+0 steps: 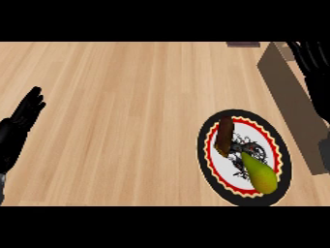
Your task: Pick the pear from the plate and place it in the cardboard box
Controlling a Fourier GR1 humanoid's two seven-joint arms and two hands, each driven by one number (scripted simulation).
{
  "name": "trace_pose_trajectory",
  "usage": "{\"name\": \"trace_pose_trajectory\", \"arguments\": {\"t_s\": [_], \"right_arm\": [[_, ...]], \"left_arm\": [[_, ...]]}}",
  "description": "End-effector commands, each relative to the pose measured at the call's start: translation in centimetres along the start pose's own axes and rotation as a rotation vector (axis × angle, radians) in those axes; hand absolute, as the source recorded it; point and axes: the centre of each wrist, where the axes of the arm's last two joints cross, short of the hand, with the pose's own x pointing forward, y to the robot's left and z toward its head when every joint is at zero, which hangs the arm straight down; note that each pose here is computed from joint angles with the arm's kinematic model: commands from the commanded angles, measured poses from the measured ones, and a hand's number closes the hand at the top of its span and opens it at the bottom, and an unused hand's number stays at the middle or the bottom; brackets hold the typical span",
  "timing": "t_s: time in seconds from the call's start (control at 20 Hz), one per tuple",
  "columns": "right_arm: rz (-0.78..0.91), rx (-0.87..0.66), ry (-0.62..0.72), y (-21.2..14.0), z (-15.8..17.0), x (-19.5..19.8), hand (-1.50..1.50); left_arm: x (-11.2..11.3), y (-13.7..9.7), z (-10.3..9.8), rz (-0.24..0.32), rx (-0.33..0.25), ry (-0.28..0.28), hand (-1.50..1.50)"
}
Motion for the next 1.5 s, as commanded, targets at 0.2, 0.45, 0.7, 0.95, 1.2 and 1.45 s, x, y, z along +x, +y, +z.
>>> {"name": "trace_pose_trajectory", "arguments": {"t_s": [0.2, 0.45, 0.7, 0.95, 1.2, 1.45], "right_arm": [[-0.115, 0.249, 0.426, -3.5, 1.9, -4.4, -1.5], [0.065, -0.015, 0.253, -7.4, 5.3, -7.0, -1.5], [0.114, 0.234, 0.083, -9.6, 5.2, -2.4, -1.5], [0.429, 0.533, 0.296, -8.8, 2.5, 1.6, -1.5], [0.757, 0.742, 0.415, -5.8, -0.3, 5.3, -1.5], [0.857, 0.888, 0.534, -1.6, -0.8, 3.4, -1.5]], "left_arm": [[0.0, 0.0, 0.3, 0.202, 0.048, 0.029, 0.0], [-0.3, -2.1, 1.6, 0.329, 0.021, 0.085, 0.0], [-0.7, -0.7, 1.9, 0.3, 0.059, 0.12, 0.0], [1.2, -0.6, 1.1, 0.314, 0.032, 0.098, 0.0], [-0.2, -1.6, 1.0, 0.305, 0.036, 0.104, 0.0], [0.6, -1.9, 1.1, 0.326, 0.023, 0.108, 0.0]]}}
